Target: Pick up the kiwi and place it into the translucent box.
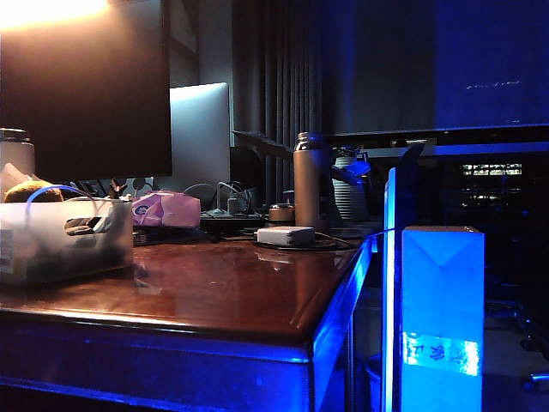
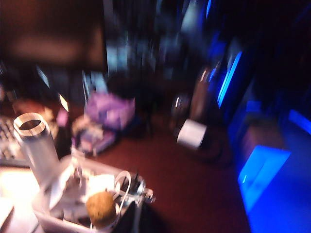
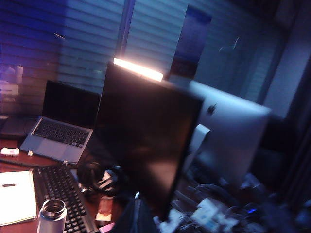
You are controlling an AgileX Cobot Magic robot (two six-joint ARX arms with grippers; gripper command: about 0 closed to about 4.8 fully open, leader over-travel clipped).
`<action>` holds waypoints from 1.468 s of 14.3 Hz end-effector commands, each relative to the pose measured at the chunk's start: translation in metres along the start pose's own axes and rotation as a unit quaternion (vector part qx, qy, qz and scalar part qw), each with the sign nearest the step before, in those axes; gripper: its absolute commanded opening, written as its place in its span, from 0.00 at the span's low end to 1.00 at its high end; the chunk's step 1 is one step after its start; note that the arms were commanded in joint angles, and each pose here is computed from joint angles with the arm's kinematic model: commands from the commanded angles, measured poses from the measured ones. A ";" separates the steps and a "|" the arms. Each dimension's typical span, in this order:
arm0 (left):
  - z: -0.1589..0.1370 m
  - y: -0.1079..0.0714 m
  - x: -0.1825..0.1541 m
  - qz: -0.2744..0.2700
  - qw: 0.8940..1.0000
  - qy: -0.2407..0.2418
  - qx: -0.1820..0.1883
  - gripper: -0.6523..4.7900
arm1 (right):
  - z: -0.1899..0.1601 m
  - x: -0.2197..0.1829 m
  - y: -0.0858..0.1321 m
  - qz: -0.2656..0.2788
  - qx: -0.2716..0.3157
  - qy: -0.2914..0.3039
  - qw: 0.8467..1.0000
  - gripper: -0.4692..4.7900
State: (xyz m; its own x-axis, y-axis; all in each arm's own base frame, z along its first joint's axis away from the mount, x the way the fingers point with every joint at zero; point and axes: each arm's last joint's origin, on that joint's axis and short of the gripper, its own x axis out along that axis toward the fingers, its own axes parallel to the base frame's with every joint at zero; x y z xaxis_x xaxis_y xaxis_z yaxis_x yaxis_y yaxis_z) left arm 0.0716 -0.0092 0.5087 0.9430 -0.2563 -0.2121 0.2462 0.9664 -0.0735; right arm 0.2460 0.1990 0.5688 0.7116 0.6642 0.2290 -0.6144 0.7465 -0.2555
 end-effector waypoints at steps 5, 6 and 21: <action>-0.064 -0.023 -0.104 -0.022 0.999 -0.043 0.005 0.11 | 0.088 -0.197 -0.008 -0.008 -0.008 0.026 1.000 0.09; -0.079 -0.023 -0.101 -0.041 0.999 -0.030 0.002 0.11 | 0.091 -0.220 -0.006 -0.006 -0.007 0.037 0.999 0.09; -0.238 0.016 0.012 0.090 0.992 -0.083 -0.040 0.11 | -0.159 -0.252 0.056 -0.059 0.062 0.115 0.990 0.09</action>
State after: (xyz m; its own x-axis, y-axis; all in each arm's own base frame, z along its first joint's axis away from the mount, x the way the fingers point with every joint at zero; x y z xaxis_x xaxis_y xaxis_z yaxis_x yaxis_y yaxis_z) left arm 0.0310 -0.0027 0.2760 0.9918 -0.1067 -0.0707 0.0970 0.9869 -0.1291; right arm 0.0872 0.0692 0.3525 0.7965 0.6046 -0.0040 -0.5996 0.7890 -0.1342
